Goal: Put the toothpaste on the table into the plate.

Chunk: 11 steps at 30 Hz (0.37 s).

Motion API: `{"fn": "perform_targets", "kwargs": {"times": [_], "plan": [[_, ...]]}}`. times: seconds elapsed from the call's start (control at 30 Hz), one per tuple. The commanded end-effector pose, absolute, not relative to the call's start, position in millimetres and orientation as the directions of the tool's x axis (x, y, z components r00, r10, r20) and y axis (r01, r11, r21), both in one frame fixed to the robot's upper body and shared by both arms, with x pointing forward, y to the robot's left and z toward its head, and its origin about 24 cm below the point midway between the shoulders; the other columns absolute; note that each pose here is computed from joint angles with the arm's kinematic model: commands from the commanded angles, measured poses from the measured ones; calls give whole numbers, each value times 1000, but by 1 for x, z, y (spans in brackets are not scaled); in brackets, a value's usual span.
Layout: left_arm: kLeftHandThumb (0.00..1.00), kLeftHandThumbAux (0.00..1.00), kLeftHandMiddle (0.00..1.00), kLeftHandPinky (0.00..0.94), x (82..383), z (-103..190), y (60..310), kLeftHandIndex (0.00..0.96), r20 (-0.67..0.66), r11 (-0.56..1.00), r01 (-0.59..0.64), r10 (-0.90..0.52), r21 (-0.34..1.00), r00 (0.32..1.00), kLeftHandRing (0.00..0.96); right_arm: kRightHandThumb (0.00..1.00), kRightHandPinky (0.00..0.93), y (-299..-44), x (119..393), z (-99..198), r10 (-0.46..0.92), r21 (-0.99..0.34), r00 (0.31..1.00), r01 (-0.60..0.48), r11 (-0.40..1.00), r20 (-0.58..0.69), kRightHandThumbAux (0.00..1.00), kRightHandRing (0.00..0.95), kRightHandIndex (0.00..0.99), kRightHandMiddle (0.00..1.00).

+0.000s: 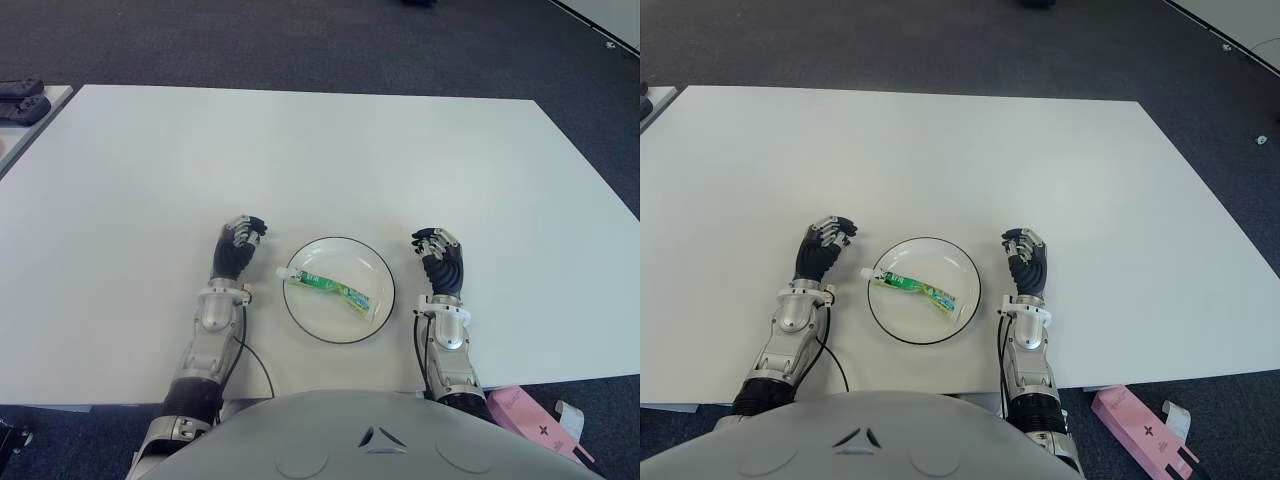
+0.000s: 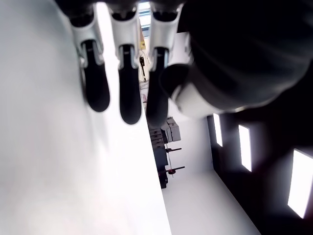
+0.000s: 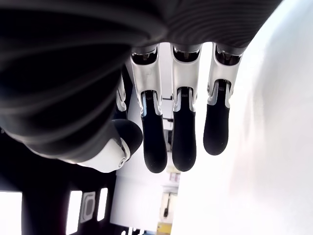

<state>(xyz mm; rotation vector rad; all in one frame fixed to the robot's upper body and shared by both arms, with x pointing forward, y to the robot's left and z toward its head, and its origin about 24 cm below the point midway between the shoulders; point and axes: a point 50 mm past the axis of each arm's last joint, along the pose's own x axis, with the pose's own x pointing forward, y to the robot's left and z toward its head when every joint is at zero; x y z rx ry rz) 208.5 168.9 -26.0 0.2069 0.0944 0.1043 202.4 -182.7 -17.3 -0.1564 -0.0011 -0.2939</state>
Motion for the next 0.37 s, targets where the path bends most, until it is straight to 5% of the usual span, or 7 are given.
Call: {"fn": "perform_targets", "kwargs": {"times": [0.03,0.37], "plan": [[711,725,446,453,205,-28,169,424,-96,976,-93,114,198,989,434,715,462,-182,202,-18,-290,-152,957,289,945,14,728,471,430,481],[714,724,459,439,203,-28,168,426,-85,977,-113,130,181,988,437,716,467,-184,199,-19,-293,-157,956,290,944,3,729,469,428,474]]}}
